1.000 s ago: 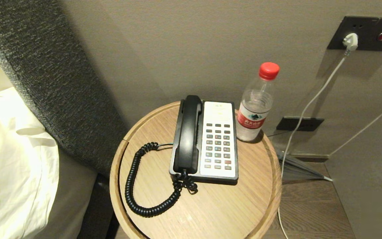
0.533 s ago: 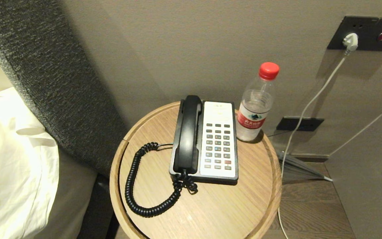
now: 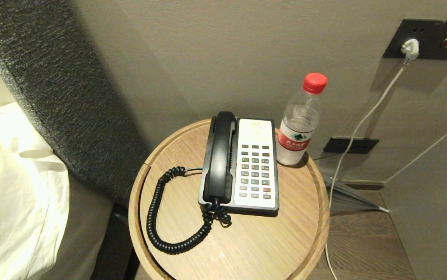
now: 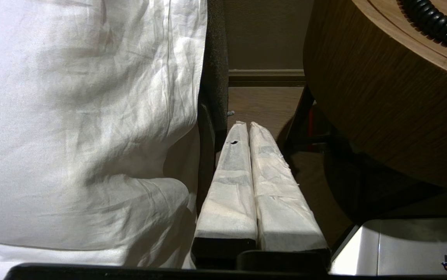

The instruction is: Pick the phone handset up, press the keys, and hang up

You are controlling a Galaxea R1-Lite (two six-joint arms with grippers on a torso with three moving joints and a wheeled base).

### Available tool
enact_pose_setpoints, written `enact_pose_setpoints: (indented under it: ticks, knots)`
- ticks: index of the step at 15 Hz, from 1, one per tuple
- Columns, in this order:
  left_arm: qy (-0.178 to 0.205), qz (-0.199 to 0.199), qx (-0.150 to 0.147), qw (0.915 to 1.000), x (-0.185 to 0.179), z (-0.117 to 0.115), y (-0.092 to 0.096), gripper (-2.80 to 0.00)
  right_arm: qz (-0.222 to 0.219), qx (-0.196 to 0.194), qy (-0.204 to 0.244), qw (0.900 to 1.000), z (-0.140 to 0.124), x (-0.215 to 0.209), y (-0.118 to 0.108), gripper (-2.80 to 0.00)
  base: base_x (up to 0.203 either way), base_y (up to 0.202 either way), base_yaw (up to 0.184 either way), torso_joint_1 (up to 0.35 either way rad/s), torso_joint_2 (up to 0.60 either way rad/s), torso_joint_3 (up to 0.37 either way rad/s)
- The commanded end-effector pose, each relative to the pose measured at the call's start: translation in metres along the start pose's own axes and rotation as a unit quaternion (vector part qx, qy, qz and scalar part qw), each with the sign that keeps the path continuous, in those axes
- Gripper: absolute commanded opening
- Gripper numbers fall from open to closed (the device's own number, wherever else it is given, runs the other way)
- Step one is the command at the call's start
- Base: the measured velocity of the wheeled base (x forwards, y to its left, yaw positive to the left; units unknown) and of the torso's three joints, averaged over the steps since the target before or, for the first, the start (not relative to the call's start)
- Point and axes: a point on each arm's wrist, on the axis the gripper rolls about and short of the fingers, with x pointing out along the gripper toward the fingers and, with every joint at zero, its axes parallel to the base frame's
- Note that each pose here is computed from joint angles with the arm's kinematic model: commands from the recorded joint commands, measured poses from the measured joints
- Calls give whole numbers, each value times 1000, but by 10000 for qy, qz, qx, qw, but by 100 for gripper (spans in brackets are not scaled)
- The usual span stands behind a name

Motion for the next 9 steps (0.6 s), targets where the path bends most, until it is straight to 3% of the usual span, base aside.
enact_pose_setpoints:
  ticks: [1, 9]
  knots:
    - [3, 7, 4, 10000, 0, 0, 0, -280, -1, -3, -93, 10000, -1, -1, 0, -280, 0, 0, 0, 0, 0, 0]
    - [3, 0, 4, 10000, 0, 0, 0, -280, -14, 13, -96, 10000, -1, -1, 0, -280, 0, 0, 0, 0, 0, 0]
